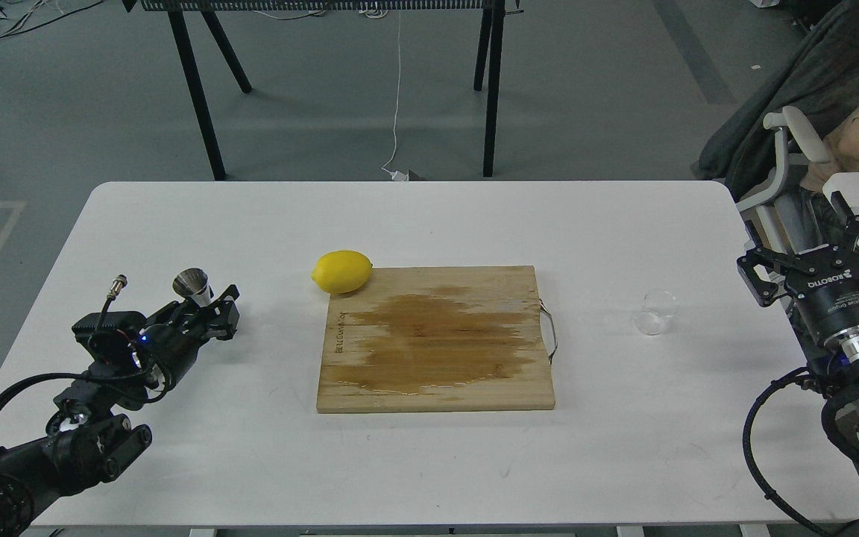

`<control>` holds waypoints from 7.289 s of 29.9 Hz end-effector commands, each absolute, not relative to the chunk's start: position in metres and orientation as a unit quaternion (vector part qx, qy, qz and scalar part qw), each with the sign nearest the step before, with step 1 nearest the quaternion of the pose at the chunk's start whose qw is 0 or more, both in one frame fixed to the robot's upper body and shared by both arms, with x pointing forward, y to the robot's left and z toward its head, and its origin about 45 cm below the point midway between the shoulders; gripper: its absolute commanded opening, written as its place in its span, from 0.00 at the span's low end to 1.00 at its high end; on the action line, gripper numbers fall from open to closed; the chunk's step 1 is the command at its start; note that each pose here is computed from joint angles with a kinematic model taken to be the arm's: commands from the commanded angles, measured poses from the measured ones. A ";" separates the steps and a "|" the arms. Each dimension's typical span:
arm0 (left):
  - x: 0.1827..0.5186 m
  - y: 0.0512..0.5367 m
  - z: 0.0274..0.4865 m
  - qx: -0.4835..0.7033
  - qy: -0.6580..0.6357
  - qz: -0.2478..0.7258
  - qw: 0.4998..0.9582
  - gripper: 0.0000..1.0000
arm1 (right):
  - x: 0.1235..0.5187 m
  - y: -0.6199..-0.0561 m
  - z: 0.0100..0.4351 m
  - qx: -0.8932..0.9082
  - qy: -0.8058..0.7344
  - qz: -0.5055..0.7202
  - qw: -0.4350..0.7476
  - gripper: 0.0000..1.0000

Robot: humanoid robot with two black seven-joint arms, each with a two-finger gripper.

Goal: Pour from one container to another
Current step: 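Lift the jigger with the left gripper and carry it over the board, then lower the jigger onto the cutting board and open the left gripper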

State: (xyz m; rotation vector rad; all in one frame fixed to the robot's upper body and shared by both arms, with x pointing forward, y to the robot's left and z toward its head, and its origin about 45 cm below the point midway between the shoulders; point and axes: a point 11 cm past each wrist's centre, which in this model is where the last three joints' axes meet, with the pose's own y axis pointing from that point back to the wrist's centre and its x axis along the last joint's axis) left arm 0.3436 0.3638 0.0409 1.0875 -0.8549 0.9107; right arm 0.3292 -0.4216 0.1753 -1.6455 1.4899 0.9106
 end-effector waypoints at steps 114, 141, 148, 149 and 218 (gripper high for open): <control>0.334 0.112 0.059 0.265 -0.461 0.269 0.803 0.31 | 0.328 -0.423 0.172 -0.637 0.582 0.355 0.360 0.99; 0.322 0.110 0.050 0.265 -0.449 0.266 0.811 0.93 | 0.328 -0.424 0.172 -0.637 0.584 0.354 0.359 0.99; 0.318 0.112 0.046 0.268 -0.445 0.265 0.813 0.94 | 0.328 -0.424 0.172 -0.637 0.584 0.354 0.358 0.99; 0.318 0.111 0.046 0.267 -0.445 0.265 0.813 0.94 | 0.328 -0.424 0.172 -0.637 0.583 0.355 0.358 0.99; 0.304 0.122 0.035 0.276 -0.429 0.265 0.818 0.94 | 0.327 -0.423 0.171 -0.636 0.583 0.356 0.358 0.99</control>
